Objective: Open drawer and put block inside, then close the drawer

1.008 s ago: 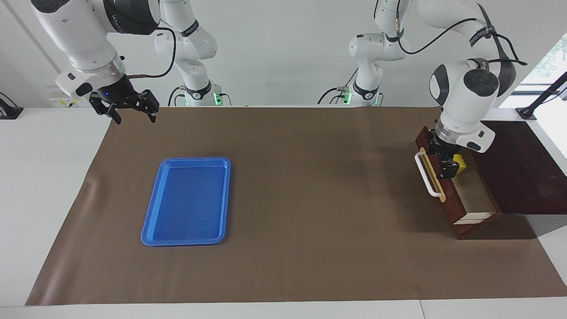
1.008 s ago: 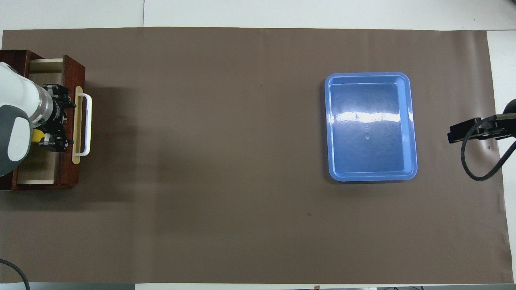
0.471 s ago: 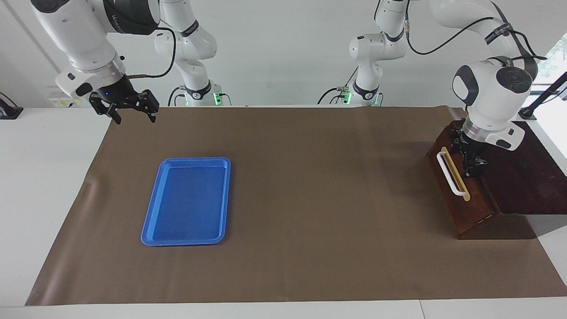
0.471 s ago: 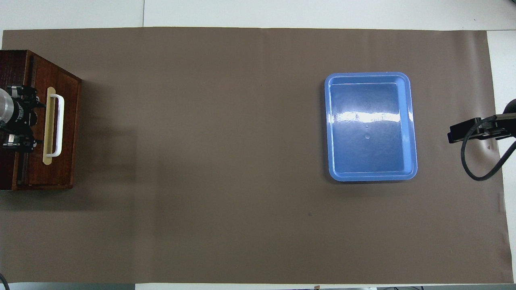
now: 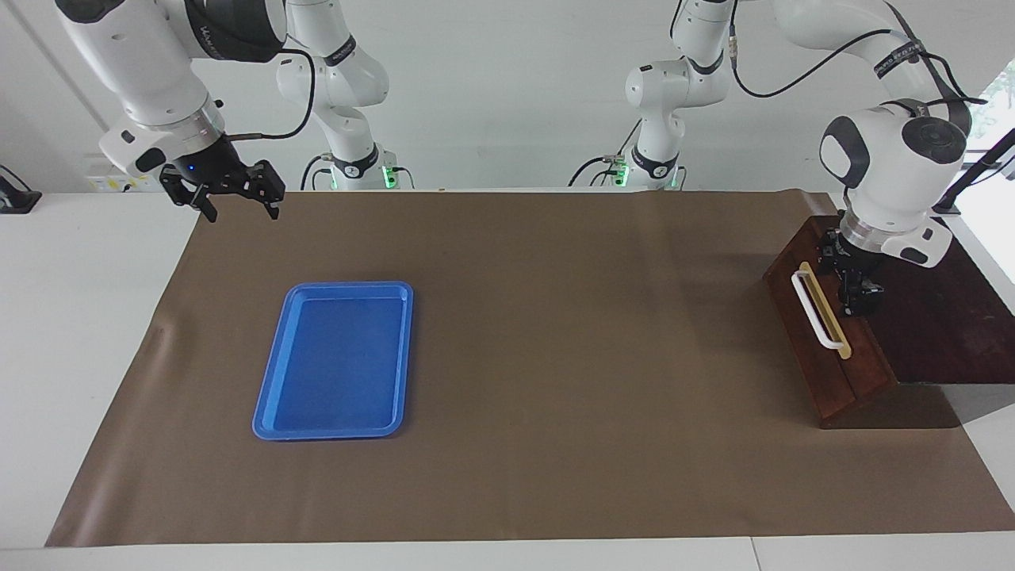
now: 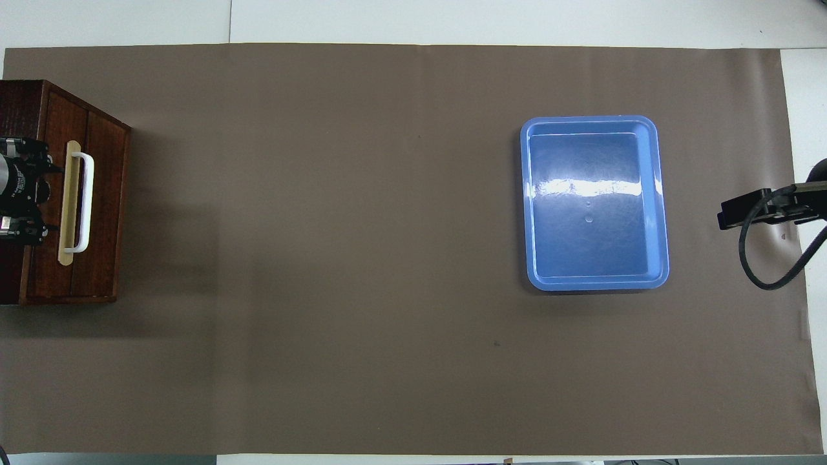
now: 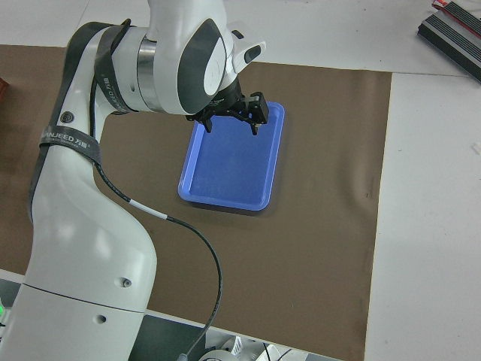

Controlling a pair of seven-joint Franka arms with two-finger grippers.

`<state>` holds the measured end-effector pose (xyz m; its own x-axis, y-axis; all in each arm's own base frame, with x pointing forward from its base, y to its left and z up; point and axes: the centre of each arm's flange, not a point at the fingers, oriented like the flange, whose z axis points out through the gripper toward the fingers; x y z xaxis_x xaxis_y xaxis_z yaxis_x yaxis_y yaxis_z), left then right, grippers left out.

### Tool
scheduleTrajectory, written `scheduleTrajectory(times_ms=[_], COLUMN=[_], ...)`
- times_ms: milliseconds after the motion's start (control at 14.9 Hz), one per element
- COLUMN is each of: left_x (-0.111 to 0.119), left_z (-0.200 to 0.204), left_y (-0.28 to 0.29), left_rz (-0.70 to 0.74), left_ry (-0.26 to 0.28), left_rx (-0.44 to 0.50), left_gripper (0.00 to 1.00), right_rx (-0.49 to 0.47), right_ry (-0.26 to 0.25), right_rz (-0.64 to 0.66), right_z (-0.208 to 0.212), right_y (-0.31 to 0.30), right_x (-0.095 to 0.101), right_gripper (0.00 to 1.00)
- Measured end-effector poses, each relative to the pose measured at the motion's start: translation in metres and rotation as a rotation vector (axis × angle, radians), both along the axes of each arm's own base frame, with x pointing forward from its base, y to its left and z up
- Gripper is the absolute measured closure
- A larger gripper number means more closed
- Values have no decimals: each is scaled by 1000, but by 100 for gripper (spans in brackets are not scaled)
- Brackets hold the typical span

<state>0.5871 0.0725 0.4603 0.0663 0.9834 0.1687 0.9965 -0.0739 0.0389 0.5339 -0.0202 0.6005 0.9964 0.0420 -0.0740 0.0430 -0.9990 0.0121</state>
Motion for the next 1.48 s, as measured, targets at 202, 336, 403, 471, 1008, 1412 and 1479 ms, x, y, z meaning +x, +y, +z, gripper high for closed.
scheduleTrajectory(times_ms=[202, 336, 403, 471, 1008, 1412, 1479], left_x=[2, 0, -2, -7, -55, -50, -49], left_z=[20, 54, 70, 89, 139, 132, 131], left_y=[-14, -26, -33, -42, -104, -97, -98], left_rz=[-18, -90, -156, -244, -1078, -1392, -1419], left_ry=[28, 69, 95, 116, 267, 271, 274], left_rx=[2, 5, 0, -16, -141, -172, -172], left_gripper=[0, 0, 0, 0, 0, 0, 0], right_rx=[0, 0, 0, 0, 0, 0, 0], right_ry=[0, 0, 0, 0, 0, 0, 0], right_rz=[0, 0, 0, 0, 0, 0, 0], right_z=[0, 0, 0, 0, 0, 0, 0], right_y=[0, 0, 0, 0, 0, 0, 0], right_x=[0, 0, 0, 0, 0, 0, 0], right_gripper=[0, 0, 0, 0, 0, 0, 0])
